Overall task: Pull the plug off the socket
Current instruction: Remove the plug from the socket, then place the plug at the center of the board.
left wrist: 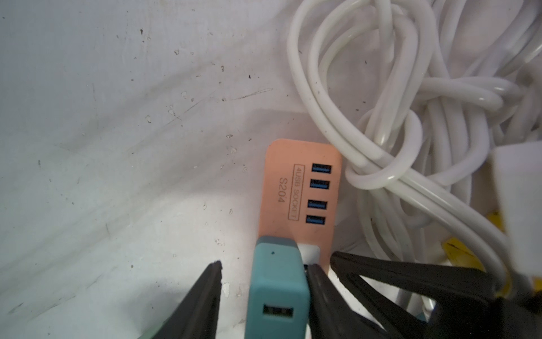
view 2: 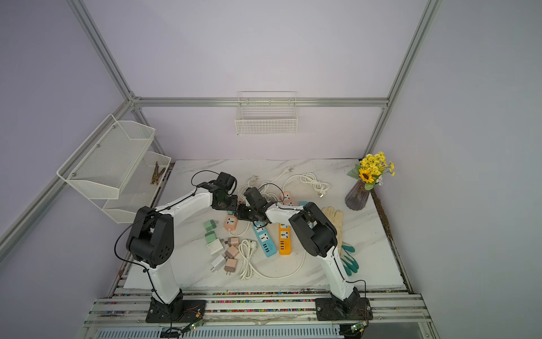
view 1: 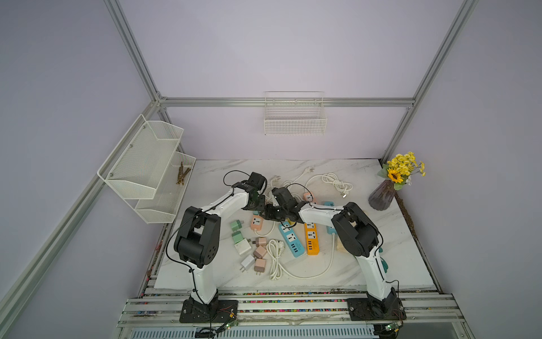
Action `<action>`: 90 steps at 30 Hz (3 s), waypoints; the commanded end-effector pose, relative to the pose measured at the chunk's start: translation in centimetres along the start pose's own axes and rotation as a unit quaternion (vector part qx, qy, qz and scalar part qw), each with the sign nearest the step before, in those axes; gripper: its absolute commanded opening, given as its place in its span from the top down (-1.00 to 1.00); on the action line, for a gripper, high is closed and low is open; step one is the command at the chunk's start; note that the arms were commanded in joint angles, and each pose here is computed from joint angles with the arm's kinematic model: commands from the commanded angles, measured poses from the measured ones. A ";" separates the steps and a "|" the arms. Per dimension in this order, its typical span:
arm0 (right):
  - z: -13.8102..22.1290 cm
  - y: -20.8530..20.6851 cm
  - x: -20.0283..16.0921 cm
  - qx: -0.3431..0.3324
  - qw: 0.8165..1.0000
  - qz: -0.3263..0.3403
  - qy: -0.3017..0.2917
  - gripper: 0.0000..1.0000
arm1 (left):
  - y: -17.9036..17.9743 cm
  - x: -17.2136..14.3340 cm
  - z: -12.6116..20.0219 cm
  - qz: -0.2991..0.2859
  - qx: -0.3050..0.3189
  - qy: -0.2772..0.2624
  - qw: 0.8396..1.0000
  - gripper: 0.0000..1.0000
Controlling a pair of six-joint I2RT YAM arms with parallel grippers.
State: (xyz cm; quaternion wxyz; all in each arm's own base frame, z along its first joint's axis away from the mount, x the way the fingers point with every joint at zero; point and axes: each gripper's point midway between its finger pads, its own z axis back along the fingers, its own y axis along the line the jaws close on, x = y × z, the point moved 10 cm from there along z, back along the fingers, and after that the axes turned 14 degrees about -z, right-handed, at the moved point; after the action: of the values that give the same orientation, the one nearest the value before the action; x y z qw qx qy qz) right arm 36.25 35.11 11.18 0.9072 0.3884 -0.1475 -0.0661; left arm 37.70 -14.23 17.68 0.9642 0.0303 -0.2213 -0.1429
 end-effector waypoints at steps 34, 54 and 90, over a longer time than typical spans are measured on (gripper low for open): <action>-1.7 -4.0 -1.6 -0.067 0.997 -0.018 0.032 0.20 | 2.2 0.2 7.6 0.104 -0.046 -0.151 0.982 0.71; 1.0 -0.9 -1.3 0.060 0.995 0.064 0.055 0.03 | 10.0 -6.2 6.9 0.316 -0.209 -0.259 0.889 0.64; 19.5 1.7 -2.8 0.231 0.897 0.270 -0.264 -0.08 | 12.0 -6.8 10.5 0.223 -0.113 -0.345 0.905 -0.43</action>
State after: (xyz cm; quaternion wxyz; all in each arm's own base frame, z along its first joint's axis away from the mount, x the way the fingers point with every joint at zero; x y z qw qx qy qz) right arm 27.94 24.86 21.68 0.7547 0.5019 -0.4068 0.1144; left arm 32.21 -0.59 22.87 0.8658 -0.2037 -0.4461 0.0989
